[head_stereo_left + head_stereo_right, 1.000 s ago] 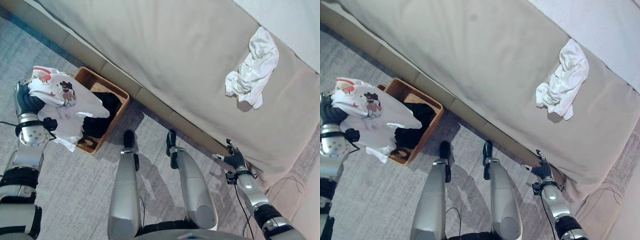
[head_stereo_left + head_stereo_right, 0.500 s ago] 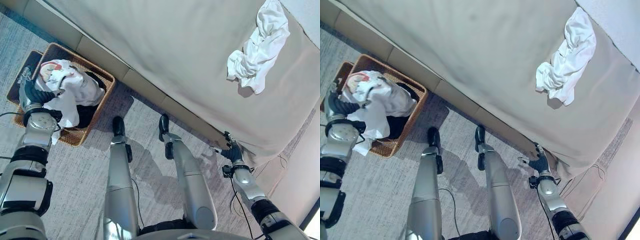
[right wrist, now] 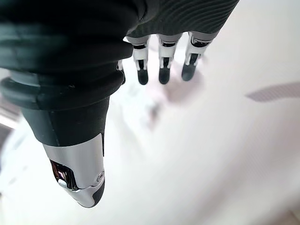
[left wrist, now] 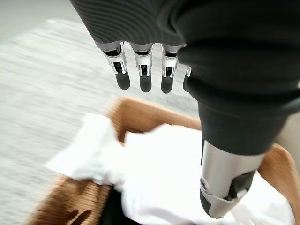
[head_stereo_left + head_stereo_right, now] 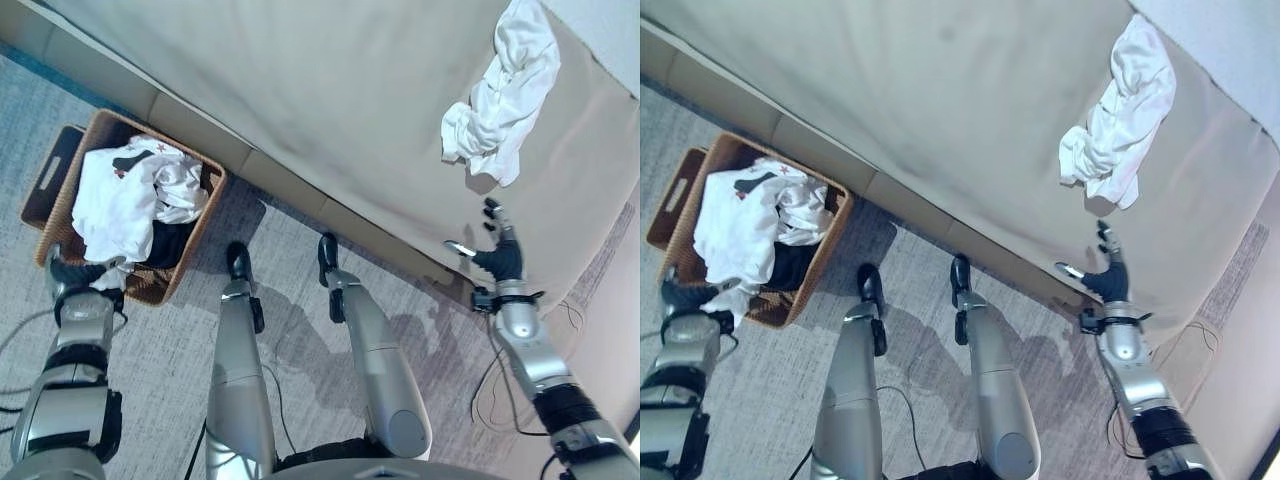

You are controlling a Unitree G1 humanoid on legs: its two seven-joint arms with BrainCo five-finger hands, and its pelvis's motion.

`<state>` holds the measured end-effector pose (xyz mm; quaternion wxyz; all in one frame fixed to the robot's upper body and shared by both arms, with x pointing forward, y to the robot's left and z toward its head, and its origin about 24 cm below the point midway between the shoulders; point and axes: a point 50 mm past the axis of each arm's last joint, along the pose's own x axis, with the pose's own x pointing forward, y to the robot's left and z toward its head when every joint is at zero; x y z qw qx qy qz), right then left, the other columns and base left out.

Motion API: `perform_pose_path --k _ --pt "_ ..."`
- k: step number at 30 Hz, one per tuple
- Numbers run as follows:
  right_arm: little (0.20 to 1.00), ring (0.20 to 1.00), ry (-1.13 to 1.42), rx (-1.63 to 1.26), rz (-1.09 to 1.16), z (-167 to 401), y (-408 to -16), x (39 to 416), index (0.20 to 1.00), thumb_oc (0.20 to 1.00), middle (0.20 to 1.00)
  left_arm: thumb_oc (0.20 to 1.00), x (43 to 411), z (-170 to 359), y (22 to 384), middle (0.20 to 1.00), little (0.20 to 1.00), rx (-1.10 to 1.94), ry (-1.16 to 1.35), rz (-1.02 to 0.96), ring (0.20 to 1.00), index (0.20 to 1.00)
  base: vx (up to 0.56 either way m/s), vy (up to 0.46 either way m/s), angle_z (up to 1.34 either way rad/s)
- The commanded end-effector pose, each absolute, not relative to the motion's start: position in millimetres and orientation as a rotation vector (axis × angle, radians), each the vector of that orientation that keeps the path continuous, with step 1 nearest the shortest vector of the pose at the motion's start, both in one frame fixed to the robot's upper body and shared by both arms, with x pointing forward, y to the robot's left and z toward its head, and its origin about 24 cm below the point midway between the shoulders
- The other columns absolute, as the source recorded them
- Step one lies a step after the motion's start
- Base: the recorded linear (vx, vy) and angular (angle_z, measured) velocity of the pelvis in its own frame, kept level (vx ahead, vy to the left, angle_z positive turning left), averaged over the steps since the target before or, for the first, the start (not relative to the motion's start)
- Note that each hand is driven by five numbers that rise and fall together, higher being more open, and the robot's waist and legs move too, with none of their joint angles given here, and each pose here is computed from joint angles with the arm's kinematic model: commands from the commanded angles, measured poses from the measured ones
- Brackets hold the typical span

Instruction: Pick up clothes into the bucket

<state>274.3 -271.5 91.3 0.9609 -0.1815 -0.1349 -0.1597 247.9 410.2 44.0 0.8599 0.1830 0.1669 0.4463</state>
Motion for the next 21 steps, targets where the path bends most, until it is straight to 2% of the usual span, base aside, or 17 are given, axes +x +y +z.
perform_pose_path --k 1,4,7,8,10,11,12,13,18,19,21 --pt "1.000 1.000 -0.536 -0.482 -0.513 146.1 -295.7 260.1 1.000 1.000 1.000 1.000 239.2 54.0 411.5 1.000 1.000 0.348 0.206 1.021 1.000 1.000 0.00 0.000 0.00" --pt "1.000 1.000 -0.587 -0.499 -0.590 157.7 -302.2 258.5 1.000 1.000 1.000 1.000 248.2 58.6 391.1 1.000 1.000 0.313 0.084 0.978 1.000 1.000 0.01 -0.039 0.06" --pt "1.000 1.000 -0.674 -0.580 -0.686 185.4 -311.8 262.3 1.000 1.000 1.000 1.000 265.0 48.5 346.7 1.000 1.000 0.295 0.011 0.805 1.000 1.000 0.02 -0.070 0.18" --pt "1.000 1.000 -0.674 -0.581 -0.686 185.4 -311.8 262.2 1.000 1.000 1.000 1.000 265.0 48.4 346.6 1.000 1.000 0.295 0.011 0.805 1.000 1.000 0.02 -0.035 0.23" --pt "1.000 1.000 -0.679 -0.637 -0.730 195.2 -319.9 267.5 1.000 1.000 1.000 1.000 275.4 48.3 320.2 1.000 1.000 0.332 -0.042 0.704 1.000 1.000 0.02 -0.075 0.25" --pt "1.000 1.000 -0.642 -0.664 -0.756 197.5 -328.1 274.8 1.000 1.000 1.000 1.000 280.9 41.2 299.3 1.000 1.000 0.260 -0.051 0.650 1.000 1.000 0.03 -0.094 0.23" --pt "1.000 1.000 -0.643 -0.666 -0.755 197.9 -328.3 275.3 1.000 1.000 1.000 1.000 280.8 40.8 299.0 1.000 1.000 0.259 -0.051 0.651 1.000 1.000 0.04 -0.112 0.31" --pt "1.000 1.000 -0.603 -0.705 -0.794 205.7 -340.4 283.2 1.000 1.000 1.000 1.000 282.0 31.1 278.8 1.000 1.000 0.236 -0.030 0.527 1.000 1.000 0.02 -0.050 0.28" --pt "1.000 1.000 -0.512 -0.758 -0.847 228.0 -363.6 303.0 1.000 1.000 1.000 1.000 286.3 26.5 248.9 1.000 1.000 0.277 -0.041 0.335 1.000 1.000 0.02 -0.043 0.23" --pt "1.000 1.000 -0.449 -0.733 -0.880 231.0 -375.7 308.1 1.000 1.000 1.000 1.000 284.6 19.0 231.9 1.000 1.000 0.299 -0.025 0.250 1.000 1.000 0.02 -0.090 0.10" --pt "1.000 1.000 -0.358 -0.725 -0.896 230.8 -388.1 312.2 1.000 1.000 1.000 1.000 283.4 13.1 223.6 1.000 1.000 0.317 0.002 0.183 1.000 1.000 0.01 -0.064 0.07"
